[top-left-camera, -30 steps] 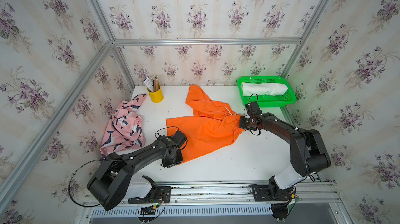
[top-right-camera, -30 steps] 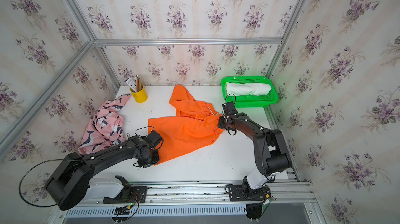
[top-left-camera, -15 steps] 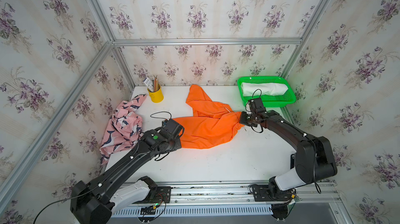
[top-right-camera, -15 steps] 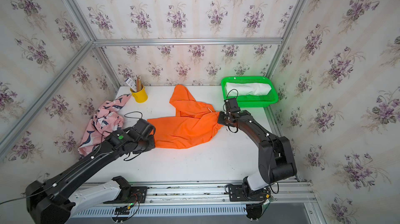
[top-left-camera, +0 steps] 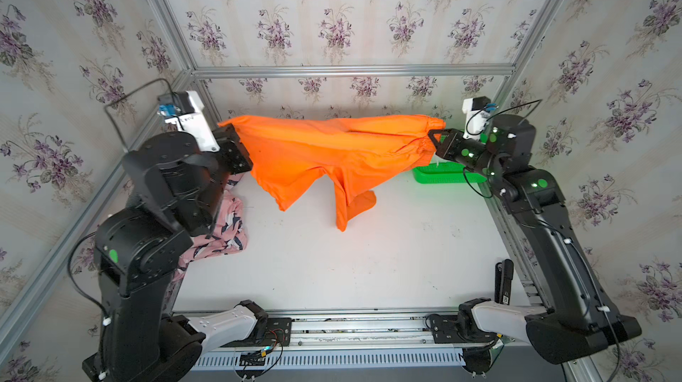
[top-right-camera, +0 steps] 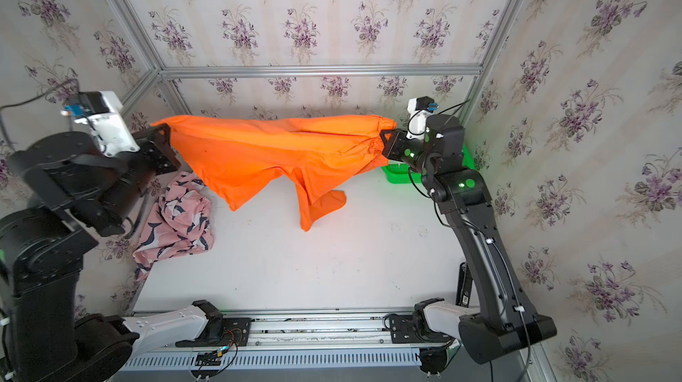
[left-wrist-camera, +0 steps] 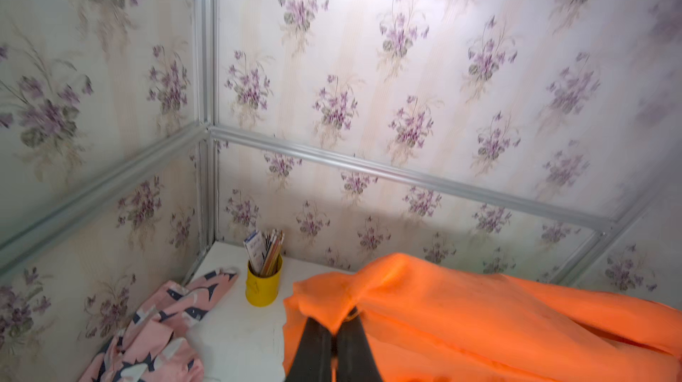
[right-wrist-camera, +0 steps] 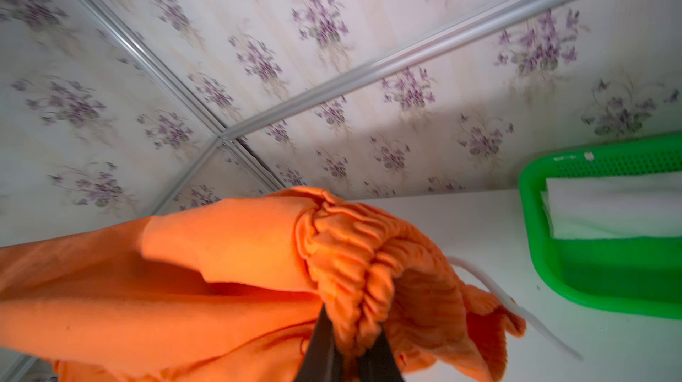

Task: Roll up the shorts
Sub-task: Fold the shorts at the center of the board.

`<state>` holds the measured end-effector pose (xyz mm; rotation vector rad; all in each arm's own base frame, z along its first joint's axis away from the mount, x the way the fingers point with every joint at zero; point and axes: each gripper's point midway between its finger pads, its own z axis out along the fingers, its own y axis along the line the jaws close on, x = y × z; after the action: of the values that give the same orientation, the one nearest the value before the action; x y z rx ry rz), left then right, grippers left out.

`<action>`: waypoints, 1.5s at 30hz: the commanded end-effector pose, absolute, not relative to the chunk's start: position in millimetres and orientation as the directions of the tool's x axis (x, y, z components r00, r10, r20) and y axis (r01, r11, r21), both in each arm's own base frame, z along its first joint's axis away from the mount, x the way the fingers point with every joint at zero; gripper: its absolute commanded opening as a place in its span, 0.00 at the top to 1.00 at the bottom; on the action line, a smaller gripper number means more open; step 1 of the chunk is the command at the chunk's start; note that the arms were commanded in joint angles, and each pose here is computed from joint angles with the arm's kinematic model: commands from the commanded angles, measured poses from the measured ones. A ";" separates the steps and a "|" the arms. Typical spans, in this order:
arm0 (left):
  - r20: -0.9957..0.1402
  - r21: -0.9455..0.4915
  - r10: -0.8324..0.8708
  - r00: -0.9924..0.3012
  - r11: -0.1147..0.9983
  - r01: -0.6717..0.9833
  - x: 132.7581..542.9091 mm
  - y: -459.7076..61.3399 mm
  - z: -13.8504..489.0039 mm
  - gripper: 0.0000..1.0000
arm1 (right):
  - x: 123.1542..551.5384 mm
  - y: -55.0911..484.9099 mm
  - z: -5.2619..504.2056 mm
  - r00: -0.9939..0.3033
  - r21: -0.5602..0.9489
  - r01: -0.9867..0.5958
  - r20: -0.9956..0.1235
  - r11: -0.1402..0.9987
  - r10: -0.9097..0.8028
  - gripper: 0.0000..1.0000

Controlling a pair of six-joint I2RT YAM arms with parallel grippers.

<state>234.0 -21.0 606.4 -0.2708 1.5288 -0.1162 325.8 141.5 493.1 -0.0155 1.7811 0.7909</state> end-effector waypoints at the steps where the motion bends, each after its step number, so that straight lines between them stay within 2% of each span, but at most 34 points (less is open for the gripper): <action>1: -0.971 -0.194 -0.161 0.176 0.962 -0.194 223.7 3.1 644.3 1.00 | 301.2 142.5 528.6 -0.319 0.509 -0.462 -0.860 0.727 0.399 1.00; 5: -0.980 -0.152 -0.110 0.164 0.951 -0.268 242.2 1.7 639.1 0.99 | 306.1 138.3 525.3 -0.322 0.532 -0.427 -0.845 0.732 0.426 1.00; 9: -0.993 -0.105 -0.114 -0.014 0.952 -0.287 304.0 -16.7 574.0 0.99 | 353.2 138.5 462.4 -0.419 0.573 -0.276 -0.794 0.772 0.440 1.00; 12: -0.943 -0.237 -0.279 -0.182 0.946 -0.222 361.8 -24.0 506.4 1.00 | 388.7 153.2 424.1 -0.472 0.608 -0.253 -0.756 0.752 0.453 1.00; 14: -0.885 -0.353 -0.390 -0.256 0.918 -0.180 400.9 -24.6 481.1 1.00 | 410.4 159.3 415.9 -0.476 0.620 -0.247 -0.747 0.745 0.464 1.00; 16: -0.847 -0.454 -0.470 -0.248 0.883 -0.121 423.9 -22.6 495.3 1.00 | 432.5 164.6 427.1 -0.453 0.620 -0.260 -0.755 0.740 0.473 1.00; 19: -0.838 -0.527 -0.523 -0.156 0.850 -0.021 434.2 -18.9 551.6 1.00 | 453.6 175.7 471.6 -0.414 0.630 -0.325 -0.765 0.706 0.492 1.00; 21: -0.840 -0.542 -0.540 -0.058 0.840 0.031 422.9 -12.9 593.5 1.00 | 455.3 182.1 503.5 -0.389 0.644 -0.380 -0.763 0.664 0.517 1.00; 24: -0.820 -0.566 -0.570 0.048 0.821 0.076 396.5 0.7 629.9 0.99 | 450.2 183.9 525.4 -0.376 0.656 -0.411 -0.754 0.633 0.538 1.00; 27: -0.822 -0.558 -0.564 0.081 0.826 0.086 368.2 5.9 636.4 0.98 | 439.0 180.7 521.0 -0.390 0.649 -0.400 -0.760 0.647 0.520 1.00; 30: -0.843 -0.532 -0.535 0.057 0.844 0.062 341.7 5.7 619.6 0.98 | 422.0 176.7 496.6 -0.428 0.627 -0.377 -0.770 0.681 0.472 1.00; 32: -0.860 -0.507 -0.509 0.031 0.860 0.056 316.9 2.5 605.2 0.97 | 408.6 174.7 469.0 -0.474 0.622 -0.355 -0.763 0.698 0.439 1.00; 35: -0.877 -0.475 -0.469 -0.102 0.879 0.041 292.7 -7.7 546.3 0.95 | 382.1 174.1 401.3 -0.593 0.634 -0.301 -0.709 0.712 0.380 1.00; 40: -0.831 -0.456 -0.449 -0.327 0.888 -0.060 241.4 -12.7 417.1 0.98 | 318.8 169.4 244.5 -0.808 0.681 -0.133 -0.495 0.720 0.320 1.00; 43: -0.806 -0.452 -0.449 -0.385 0.887 -0.088 205.2 -15.1 368.2 1.00 | 276.1 171.9 171.4 -0.894 0.711 -0.051 -0.345 0.701 0.286 1.00; 45: -0.798 -0.446 -0.450 -0.402 0.888 -0.109 186.1 -14.2 347.2 1.00 | 252.3 175.0 142.5 -0.924 0.720 -0.017 -0.276 0.694 0.264 1.00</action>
<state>200.5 -17.2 367.5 -0.4086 1.9411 -0.4323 270.5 167.3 158.4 0.2017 2.5226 1.0047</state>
